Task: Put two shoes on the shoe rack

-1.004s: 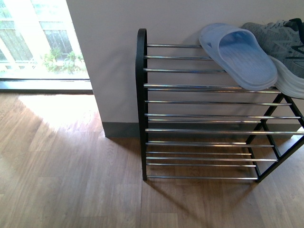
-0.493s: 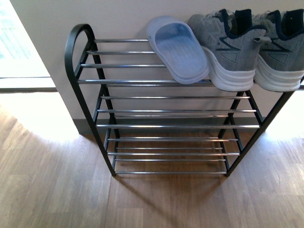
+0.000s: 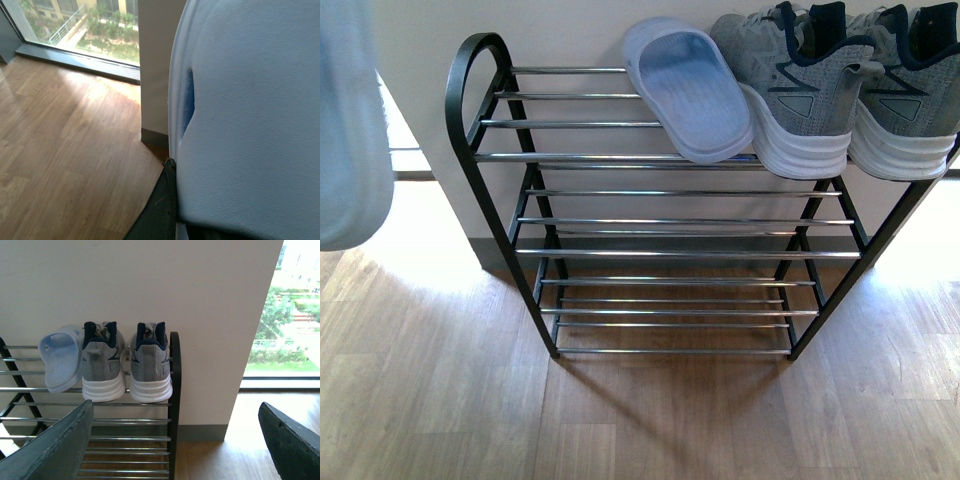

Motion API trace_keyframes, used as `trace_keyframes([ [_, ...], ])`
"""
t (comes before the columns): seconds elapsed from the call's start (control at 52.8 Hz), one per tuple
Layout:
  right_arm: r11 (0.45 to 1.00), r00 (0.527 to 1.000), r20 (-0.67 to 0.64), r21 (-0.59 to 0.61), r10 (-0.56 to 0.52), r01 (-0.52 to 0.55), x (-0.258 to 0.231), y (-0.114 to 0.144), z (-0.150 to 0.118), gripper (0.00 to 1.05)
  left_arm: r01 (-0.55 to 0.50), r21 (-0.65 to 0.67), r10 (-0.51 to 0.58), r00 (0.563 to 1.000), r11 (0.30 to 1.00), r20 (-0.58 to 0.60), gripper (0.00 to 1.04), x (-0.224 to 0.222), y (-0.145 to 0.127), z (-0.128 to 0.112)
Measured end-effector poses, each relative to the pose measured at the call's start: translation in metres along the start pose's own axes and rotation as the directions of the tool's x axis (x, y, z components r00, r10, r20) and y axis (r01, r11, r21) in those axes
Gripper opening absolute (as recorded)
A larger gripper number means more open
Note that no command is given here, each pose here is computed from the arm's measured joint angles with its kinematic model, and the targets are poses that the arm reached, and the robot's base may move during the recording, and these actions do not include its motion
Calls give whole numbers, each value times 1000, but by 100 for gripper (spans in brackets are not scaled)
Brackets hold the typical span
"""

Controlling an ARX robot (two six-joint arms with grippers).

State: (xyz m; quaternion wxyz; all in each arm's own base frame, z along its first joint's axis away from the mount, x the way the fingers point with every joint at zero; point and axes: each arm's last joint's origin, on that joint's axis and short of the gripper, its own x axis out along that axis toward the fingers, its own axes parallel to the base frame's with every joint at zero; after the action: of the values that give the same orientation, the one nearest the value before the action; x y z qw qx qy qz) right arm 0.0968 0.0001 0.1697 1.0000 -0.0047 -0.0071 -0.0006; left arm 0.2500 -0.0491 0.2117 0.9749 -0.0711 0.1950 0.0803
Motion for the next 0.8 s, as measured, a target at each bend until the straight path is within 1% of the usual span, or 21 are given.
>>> trace_keyframes([
  [0.076,1000,1000,0,0,0,0,0,0,0,96,15,6,-15,998,1000,-56,2,31,-19,4],
  [0.208,1000,1000,0,0,0,0,0,0,0,96,35,2,-34,993,999,-115,2,71,-44,11],
  [0.265,1000,1000,0,0,0,0,0,0,0,96,55,-3,-55,988,998,-147,2,90,-57,12],
  [0.341,1000,1000,0,0,0,0,0,0,0,96,49,-3,-49,978,999,-202,2,120,-74,12],
  [0.549,1000,1000,0,0,0,0,0,0,0,96,22,10,-18,949,1000,-314,2,191,-105,9],
  [0.625,1000,1000,0,0,0,0,0,0,0,96,16,21,-8,941,1000,-339,2,206,-112,9],
  [0.701,1000,1000,0,0,0,0,0,0,0,96,12,23,-2,922,1000,-386,2,221,-119,10],
  [0.72,1000,1000,0,0,0,0,0,0,0,96,14,22,-5,920,1000,-392,2,222,-120,10],
  [0.758,1000,1000,0,0,0,0,0,0,0,96,19,18,-10,917,1000,-399,7,225,-122,11],
  [0.796,1000,1000,0,0,0,0,0,0,0,96,19,11,-13,915,1000,-403,14,228,-123,13],
])
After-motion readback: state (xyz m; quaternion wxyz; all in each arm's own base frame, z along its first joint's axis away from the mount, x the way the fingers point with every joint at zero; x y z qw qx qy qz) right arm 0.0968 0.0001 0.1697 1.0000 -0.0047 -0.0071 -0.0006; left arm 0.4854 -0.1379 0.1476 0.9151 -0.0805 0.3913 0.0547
